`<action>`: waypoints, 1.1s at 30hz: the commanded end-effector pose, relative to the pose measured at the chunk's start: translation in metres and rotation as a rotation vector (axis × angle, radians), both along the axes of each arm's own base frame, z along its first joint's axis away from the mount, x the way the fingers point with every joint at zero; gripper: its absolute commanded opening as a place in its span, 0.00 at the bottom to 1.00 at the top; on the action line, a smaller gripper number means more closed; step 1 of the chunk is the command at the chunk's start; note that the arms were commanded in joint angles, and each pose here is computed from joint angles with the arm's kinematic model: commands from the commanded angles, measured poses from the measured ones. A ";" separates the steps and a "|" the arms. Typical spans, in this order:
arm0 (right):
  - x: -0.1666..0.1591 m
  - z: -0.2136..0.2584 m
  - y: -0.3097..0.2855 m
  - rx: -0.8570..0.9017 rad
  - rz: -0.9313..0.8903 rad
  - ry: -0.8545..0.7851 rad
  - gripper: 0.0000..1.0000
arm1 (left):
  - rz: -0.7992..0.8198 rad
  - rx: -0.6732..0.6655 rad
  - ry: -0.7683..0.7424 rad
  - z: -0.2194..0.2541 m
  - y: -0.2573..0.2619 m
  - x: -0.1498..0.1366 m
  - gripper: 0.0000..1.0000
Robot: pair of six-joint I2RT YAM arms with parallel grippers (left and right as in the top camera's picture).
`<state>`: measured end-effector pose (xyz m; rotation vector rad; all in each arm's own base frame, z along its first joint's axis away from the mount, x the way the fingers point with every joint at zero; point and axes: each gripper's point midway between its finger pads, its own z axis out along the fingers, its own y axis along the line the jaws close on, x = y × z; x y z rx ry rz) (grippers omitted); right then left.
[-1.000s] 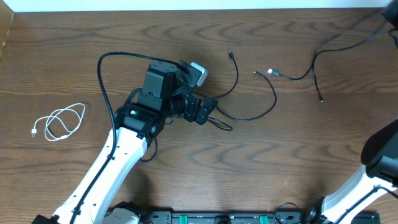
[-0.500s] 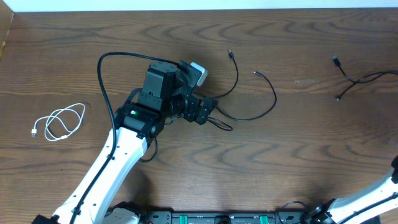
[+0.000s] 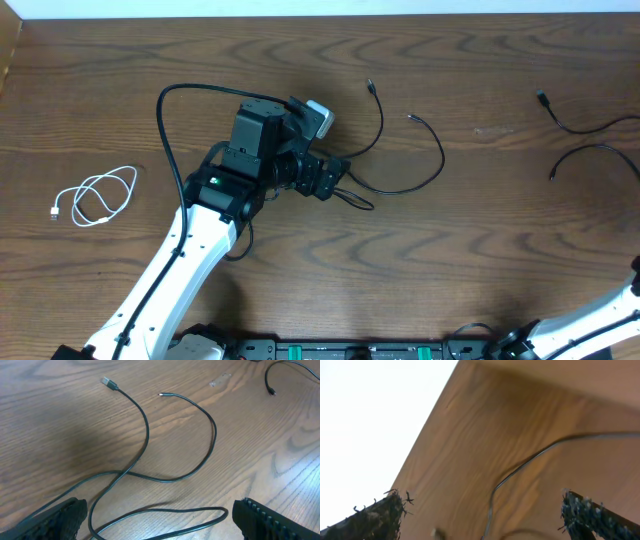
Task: Untangle cables
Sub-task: 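Bring the right gripper back to the black cables at center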
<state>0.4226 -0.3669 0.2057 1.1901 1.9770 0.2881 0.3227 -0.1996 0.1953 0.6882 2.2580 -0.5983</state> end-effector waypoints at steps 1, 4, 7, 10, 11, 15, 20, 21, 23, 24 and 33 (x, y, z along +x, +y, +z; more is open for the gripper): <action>0.033 -0.001 0.067 -0.028 0.281 0.002 0.99 | -0.019 -0.004 -0.016 0.005 -0.003 -0.001 0.98; 0.048 -0.009 0.110 -0.041 0.414 0.045 0.99 | -0.019 -0.004 -0.016 0.005 -0.003 -0.001 0.98; 0.062 -0.017 0.162 -0.034 0.543 0.084 0.99 | -0.019 -0.004 -0.016 0.005 -0.003 -0.001 0.98; 0.067 -0.026 0.201 -0.040 0.651 0.115 0.99 | -0.019 -0.004 -0.016 0.005 -0.003 -0.001 0.98; 0.069 -0.031 0.223 -0.048 0.718 0.132 0.99 | -0.019 -0.004 -0.016 0.005 -0.003 -0.001 0.98; 0.073 -0.056 0.288 -0.053 0.883 0.168 0.99 | -0.019 -0.004 -0.016 0.005 -0.003 -0.001 0.98; 0.064 -0.095 0.361 -0.052 1.059 0.219 0.99 | -0.019 -0.004 -0.016 0.005 -0.003 -0.001 0.98; 0.060 -0.101 0.376 -0.063 1.108 0.225 0.99 | -0.019 -0.004 -0.016 0.005 -0.003 -0.001 0.98; 0.053 -0.109 0.404 -0.076 1.188 0.236 0.99 | -0.019 -0.004 -0.016 0.005 -0.003 -0.001 0.98; 0.052 -0.109 0.413 -0.084 1.213 0.234 0.99 | -0.019 -0.004 -0.016 0.005 -0.003 -0.001 0.98; 0.036 -0.108 0.492 -0.211 1.514 0.180 0.99 | -0.019 -0.004 -0.016 0.005 -0.003 -0.001 0.98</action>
